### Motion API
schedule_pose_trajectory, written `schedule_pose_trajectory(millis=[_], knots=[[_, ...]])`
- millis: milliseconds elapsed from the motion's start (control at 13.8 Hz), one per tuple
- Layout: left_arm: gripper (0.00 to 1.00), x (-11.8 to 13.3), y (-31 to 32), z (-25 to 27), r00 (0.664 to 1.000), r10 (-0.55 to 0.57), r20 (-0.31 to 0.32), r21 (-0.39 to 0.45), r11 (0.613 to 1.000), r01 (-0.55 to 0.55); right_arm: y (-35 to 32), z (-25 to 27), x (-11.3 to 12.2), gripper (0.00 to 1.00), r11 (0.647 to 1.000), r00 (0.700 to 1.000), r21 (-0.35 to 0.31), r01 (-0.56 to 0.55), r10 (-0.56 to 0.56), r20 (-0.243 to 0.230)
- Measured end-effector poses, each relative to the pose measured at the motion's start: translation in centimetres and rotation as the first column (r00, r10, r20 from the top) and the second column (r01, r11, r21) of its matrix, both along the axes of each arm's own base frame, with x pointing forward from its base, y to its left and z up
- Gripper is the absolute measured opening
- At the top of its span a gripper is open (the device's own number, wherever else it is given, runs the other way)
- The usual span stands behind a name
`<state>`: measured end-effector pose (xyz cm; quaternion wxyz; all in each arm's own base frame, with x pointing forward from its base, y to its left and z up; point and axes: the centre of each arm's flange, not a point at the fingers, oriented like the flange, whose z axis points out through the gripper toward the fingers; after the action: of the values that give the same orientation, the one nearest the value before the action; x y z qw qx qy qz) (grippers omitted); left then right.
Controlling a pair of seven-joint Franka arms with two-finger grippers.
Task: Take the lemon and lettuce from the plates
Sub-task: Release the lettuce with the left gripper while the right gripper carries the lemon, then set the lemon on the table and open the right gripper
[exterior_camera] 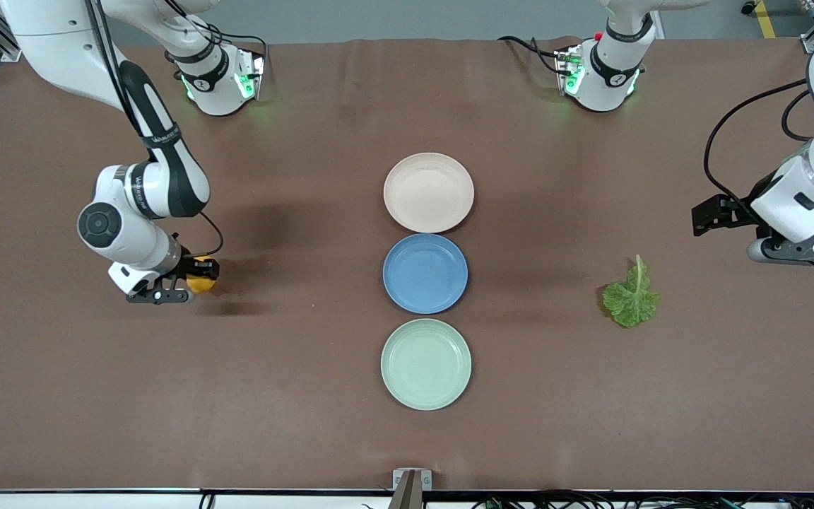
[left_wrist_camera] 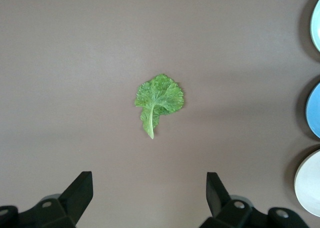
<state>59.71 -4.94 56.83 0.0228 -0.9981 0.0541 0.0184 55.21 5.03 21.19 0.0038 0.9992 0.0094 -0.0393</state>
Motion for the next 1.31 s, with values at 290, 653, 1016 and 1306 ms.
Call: schedule_pose_trajectory(millis=[290, 653, 1016, 1306], knots=[[1.00, 0.1, 0.1, 1.5, 1.000, 0.002, 0.030, -0.003, 1.000, -0.002, 1.0, -0.8, -1.0, 0.63, 1.000, 1.000, 0.006, -0.020, 0.021, -0.023], [1.00, -0.2, 0.5, 3.2, 0.999, 0.011, 0.031, -0.003, 1.000, -0.011, 0.7, -1.0, -1.2, 0.67, 0.998, 0.997, 0.011, -0.065, 0.065, -0.029], [1.00, -1.5, 2.1, 5.9, 0.998, 0.056, 0.016, -0.062, 0.997, -0.055, 0.4, 0.7, -0.1, 1.00, 0.998, 0.997, 0.013, -0.062, 0.062, -0.050], [1.00, -4.0, 2.1, 7.9, 0.998, 0.059, -0.013, -0.060, 0.996, -0.059, -1.3, 10.5, 4.0, 1.00, 0.999, 0.991, 0.021, -0.030, 0.032, -0.126]])
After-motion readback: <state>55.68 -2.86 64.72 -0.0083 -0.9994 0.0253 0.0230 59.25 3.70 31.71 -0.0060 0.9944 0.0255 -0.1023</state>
